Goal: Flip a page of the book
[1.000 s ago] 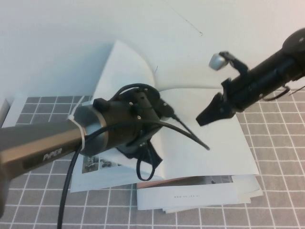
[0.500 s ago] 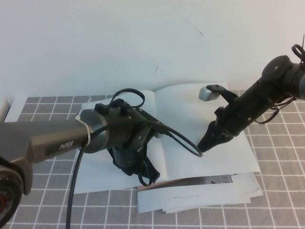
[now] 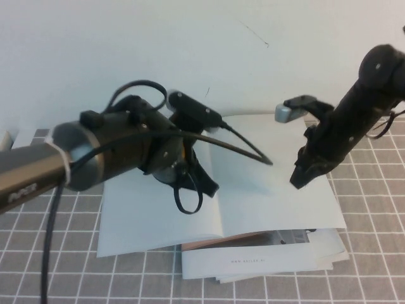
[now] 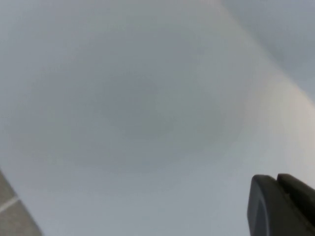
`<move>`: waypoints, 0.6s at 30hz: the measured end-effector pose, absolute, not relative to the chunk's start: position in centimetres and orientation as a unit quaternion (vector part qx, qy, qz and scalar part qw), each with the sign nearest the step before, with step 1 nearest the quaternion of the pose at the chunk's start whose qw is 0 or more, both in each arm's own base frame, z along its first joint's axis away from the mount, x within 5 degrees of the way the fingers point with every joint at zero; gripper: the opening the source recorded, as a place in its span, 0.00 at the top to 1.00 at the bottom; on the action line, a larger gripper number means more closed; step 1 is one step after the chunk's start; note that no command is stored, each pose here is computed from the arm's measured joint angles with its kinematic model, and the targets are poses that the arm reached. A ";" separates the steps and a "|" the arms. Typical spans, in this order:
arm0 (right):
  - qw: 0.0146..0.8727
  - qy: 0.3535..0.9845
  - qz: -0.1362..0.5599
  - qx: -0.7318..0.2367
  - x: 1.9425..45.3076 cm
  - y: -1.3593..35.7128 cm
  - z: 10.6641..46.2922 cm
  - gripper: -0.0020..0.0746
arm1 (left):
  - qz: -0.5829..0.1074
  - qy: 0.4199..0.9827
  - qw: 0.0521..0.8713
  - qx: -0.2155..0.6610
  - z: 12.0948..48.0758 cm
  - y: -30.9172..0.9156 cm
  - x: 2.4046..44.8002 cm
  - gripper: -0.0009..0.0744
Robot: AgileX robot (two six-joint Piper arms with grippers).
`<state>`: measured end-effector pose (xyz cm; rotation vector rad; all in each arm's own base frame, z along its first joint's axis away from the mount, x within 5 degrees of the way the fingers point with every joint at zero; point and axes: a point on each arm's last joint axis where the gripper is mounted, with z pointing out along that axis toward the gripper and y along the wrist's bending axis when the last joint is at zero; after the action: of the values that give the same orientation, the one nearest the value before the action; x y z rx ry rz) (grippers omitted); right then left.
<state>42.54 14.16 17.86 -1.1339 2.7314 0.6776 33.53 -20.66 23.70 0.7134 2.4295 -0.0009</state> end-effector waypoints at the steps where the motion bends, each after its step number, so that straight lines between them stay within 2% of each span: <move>1: 0.064 0.899 0.212 -0.378 42.4 14.0 19.1 0.97 | -0.006 0.911 0.316 0.265 25.0 -20.5 33.2 0.99; 7: 0.149 0.909 0.130 -0.366 39.9 12.1 28.5 0.97 | -0.029 0.879 0.401 0.257 32.1 -18.8 30.7 0.99; 13: 0.202 0.917 0.076 -0.334 36.2 10.3 35.5 0.97 | -0.060 0.837 0.487 0.242 38.2 -16.7 27.5 0.99; 18: 0.254 0.913 0.040 -0.316 32.5 8.8 40.3 0.97 | -0.073 0.807 0.536 0.238 42.0 -14.8 24.5 0.99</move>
<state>32.54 8.84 40.26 -0.8578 2.4825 0.1100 24.55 -14.81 41.95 0.5662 1.9209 -0.1728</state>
